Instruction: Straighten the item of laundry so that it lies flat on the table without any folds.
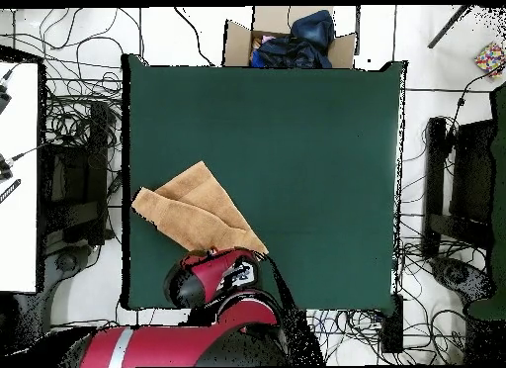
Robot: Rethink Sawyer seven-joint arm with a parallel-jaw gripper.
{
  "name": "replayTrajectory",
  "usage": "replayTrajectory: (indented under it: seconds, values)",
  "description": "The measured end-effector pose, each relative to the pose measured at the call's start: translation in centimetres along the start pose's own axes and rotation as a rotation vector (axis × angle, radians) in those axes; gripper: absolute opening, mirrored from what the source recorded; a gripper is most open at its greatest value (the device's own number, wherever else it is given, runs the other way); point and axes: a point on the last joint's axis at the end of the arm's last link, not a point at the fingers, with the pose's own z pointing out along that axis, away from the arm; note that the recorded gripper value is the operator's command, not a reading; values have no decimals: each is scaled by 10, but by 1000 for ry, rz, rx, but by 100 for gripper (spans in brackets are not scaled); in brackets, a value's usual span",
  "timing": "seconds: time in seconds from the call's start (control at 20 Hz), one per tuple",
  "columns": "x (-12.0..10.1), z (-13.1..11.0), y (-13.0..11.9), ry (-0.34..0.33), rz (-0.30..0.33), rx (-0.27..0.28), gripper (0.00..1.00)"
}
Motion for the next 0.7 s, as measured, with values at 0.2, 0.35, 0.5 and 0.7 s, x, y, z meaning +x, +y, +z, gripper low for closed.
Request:
replayTrajectory:
  seconds: [0.2,0.35,0.5,0.7]
  values:
    - [3,-7,0,0,24,7,0]
    - [8,-15,3,-4,41,6,0]
    - [13,-24,13,-8,49,7,0]
    - [18,-32,35,-1,45,13,0]
